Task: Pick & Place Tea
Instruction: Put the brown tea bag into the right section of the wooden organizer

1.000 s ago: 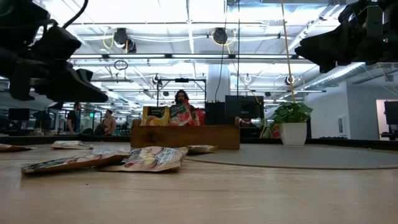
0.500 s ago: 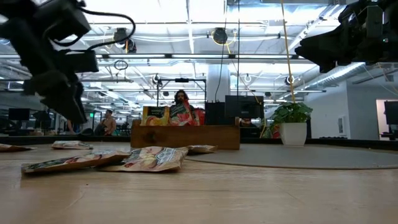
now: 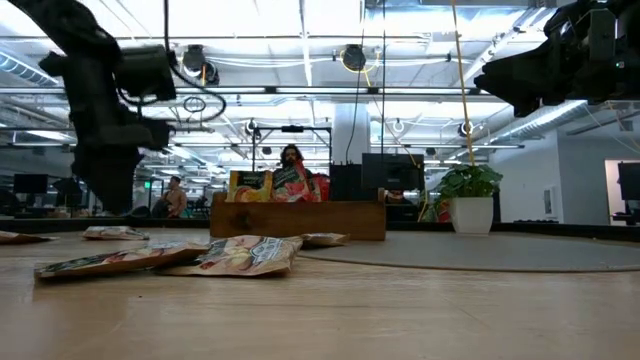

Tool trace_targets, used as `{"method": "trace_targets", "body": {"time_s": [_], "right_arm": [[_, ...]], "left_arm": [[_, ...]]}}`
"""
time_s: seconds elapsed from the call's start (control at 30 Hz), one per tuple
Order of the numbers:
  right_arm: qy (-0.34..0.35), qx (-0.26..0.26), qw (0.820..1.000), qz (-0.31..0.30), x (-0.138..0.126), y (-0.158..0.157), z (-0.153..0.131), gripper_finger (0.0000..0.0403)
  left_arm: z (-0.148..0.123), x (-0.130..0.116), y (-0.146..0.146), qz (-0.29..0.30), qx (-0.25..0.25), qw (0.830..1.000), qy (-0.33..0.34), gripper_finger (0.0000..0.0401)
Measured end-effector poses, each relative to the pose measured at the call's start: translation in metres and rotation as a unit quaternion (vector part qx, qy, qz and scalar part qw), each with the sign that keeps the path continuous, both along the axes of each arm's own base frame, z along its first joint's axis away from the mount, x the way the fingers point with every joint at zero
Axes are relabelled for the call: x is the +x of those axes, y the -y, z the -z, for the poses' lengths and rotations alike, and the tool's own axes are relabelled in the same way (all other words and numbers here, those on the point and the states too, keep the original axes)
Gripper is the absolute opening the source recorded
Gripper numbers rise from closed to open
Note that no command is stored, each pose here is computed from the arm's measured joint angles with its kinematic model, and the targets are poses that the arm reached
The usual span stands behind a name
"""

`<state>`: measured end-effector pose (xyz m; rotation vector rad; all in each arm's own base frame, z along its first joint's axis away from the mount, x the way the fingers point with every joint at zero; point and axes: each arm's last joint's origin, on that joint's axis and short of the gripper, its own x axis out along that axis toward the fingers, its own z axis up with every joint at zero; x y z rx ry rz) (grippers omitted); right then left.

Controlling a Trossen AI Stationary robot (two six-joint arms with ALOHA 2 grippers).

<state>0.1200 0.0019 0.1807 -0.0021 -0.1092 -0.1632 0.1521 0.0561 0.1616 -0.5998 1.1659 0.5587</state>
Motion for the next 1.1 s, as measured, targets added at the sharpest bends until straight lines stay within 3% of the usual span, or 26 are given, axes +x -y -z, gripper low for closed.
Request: {"method": "trace_targets", "body": {"time_s": [0.23,0.47,0.67,0.87,1.0,1.1], "right_arm": [[0.000,0.000,1.000,0.000,0.000,0.000,0.000,0.0155],[0.000,0.000,1.000,0.000,0.000,0.000,0.000,0.0155],[0.000,0.000,1.000,0.000,0.000,0.000,0.000,0.0155],[0.000,0.000,1.000,0.000,0.000,0.000,0.000,0.0155],[0.000,0.000,1.000,0.000,0.000,0.000,0.000,0.0155],[0.000,0.000,1.000,0.000,0.000,0.000,0.000,0.0155]], "left_arm": [[0.025,0.006,-0.010,-0.015,-0.093,0.994,-0.049,0.0188],[0.034,0.012,-0.009,-0.006,-0.168,0.984,-0.050,0.0189],[0.036,0.012,-0.009,-0.010,-0.162,0.985,-0.056,0.0141],[0.038,0.011,-0.010,-0.044,-0.145,0.986,-0.072,0.0020],[0.037,0.015,-0.008,-0.024,-0.126,0.990,-0.062,0.0006],[0.027,0.028,-0.001,0.001,-0.078,0.997,-0.026,0.0004]]}}
